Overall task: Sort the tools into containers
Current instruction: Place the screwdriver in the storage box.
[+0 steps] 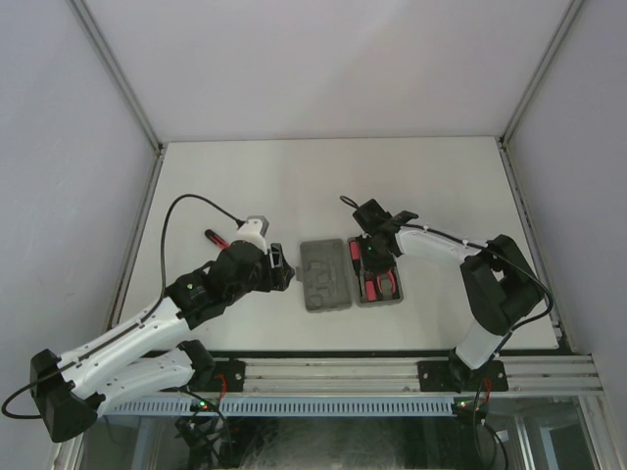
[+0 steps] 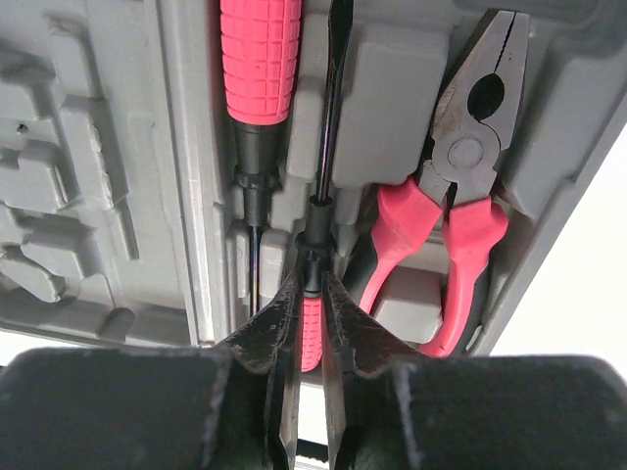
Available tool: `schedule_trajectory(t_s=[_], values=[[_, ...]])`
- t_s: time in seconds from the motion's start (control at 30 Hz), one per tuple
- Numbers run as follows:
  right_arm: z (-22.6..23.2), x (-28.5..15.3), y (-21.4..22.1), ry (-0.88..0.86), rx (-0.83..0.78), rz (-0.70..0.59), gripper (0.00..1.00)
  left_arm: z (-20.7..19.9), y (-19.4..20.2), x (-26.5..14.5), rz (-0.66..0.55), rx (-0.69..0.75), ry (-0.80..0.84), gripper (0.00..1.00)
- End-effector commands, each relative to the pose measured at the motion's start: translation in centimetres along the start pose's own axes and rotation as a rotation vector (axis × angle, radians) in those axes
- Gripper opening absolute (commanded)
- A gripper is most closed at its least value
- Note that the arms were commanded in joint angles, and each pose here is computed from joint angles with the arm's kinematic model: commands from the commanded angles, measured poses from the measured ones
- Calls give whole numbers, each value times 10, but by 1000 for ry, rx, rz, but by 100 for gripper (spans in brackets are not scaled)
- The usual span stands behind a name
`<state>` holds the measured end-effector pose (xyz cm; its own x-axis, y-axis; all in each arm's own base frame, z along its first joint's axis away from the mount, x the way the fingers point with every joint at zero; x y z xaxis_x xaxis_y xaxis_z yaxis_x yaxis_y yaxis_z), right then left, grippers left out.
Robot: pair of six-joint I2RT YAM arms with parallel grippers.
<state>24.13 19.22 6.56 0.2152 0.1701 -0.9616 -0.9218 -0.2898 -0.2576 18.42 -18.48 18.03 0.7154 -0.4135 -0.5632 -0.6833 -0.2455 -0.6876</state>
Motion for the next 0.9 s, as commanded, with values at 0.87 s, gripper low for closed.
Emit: schedule_trajectory(t_s=[0.87], values=[[-4, 50, 41, 86, -36, 193, 0, -6, -8, 1, -29, -25, 20, 65]])
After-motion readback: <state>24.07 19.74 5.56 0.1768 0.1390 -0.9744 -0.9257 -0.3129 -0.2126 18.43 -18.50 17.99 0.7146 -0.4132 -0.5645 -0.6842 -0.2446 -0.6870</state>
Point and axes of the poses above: each gripper's point midway between its finger pads, its own x axis out along the fingers, its own z axis along the line the jaws close on, y = z × x, the point moved 3 cm from there along -x, back along the fingers, and after that the axes turned 8 degrees about -x, right-handed, at the moved point
